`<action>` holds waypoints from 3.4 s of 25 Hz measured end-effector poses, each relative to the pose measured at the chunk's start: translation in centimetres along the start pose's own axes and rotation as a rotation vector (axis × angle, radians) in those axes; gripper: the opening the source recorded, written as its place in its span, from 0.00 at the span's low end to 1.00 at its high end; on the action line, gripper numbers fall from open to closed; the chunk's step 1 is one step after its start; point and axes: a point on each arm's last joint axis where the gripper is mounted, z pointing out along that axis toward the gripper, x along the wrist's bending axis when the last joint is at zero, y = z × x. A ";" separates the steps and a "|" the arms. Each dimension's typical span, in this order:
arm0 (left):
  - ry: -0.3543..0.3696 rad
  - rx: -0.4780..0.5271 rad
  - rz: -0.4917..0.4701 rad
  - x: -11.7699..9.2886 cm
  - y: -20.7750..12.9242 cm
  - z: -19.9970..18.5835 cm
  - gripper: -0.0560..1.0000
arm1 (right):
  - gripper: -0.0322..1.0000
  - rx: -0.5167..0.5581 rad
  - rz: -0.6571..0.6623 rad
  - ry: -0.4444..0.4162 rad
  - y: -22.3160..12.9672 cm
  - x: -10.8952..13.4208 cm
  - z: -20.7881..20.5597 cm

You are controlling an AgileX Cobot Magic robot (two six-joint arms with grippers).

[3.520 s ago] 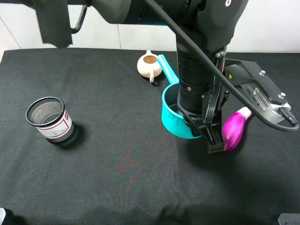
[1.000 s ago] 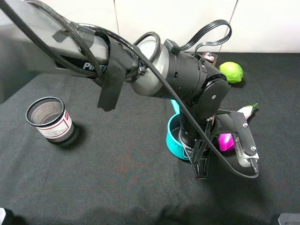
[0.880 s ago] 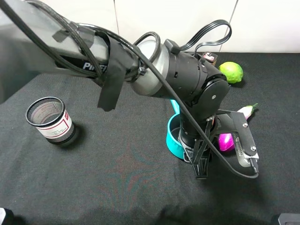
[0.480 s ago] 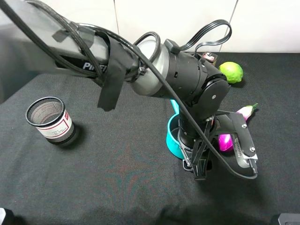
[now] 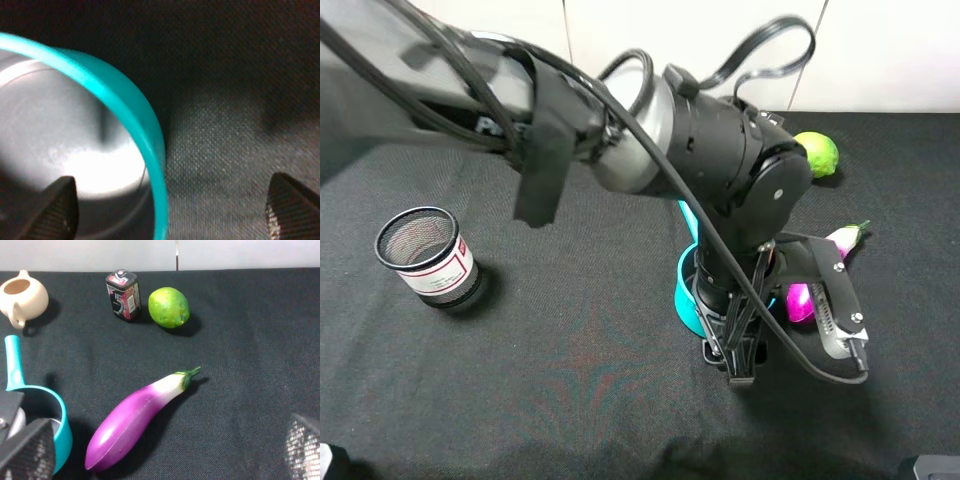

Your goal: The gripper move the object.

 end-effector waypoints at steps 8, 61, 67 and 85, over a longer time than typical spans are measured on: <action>-0.014 0.021 -0.001 -0.4 -0.4 -2.1 0.76 | 0.70 -0.001 0.000 0.001 0.0 0.0 0.0; 0.116 -0.118 -0.479 2.7 -9.3 -20.9 0.75 | 0.70 -0.001 0.002 0.003 0.0 0.0 0.0; 0.138 -0.139 -0.541 4.0 -11.0 -22.0 0.75 | 0.70 -0.001 0.002 0.003 0.0 0.0 0.0; 0.088 -0.137 -0.749 4.5 -20.4 -22.4 0.75 | 0.70 -0.005 0.002 0.003 0.0 0.0 0.0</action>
